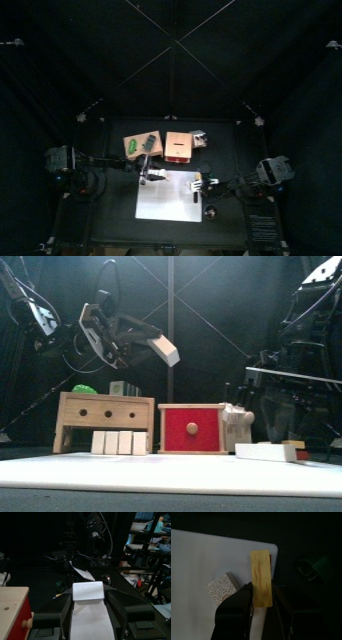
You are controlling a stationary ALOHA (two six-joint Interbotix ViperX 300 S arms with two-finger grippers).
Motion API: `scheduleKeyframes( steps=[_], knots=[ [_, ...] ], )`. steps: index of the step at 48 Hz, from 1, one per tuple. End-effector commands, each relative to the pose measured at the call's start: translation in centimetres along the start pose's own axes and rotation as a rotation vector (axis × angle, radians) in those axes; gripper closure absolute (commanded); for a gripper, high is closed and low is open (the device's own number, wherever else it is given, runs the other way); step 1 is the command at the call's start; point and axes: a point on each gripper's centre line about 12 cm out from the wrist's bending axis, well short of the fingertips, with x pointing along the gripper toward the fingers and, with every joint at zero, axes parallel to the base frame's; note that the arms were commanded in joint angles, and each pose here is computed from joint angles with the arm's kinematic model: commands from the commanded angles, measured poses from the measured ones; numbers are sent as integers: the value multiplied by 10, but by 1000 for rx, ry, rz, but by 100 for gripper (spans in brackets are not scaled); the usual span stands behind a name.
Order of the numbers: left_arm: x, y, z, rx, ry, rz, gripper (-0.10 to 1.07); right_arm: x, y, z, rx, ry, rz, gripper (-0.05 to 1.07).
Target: Stack egg on salmon
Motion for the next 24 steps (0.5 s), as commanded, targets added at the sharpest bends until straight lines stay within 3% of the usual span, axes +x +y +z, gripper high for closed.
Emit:
scheduleKeyframes(
  steps=[1,24],
  knots=[
    [2,0,7,11,-22,-3,38,-6,6,5,15,-3,22,26],
    [1,-1,7,10,-21,-3,38,-26,8,17,21,-45,54,22]
  ],
)
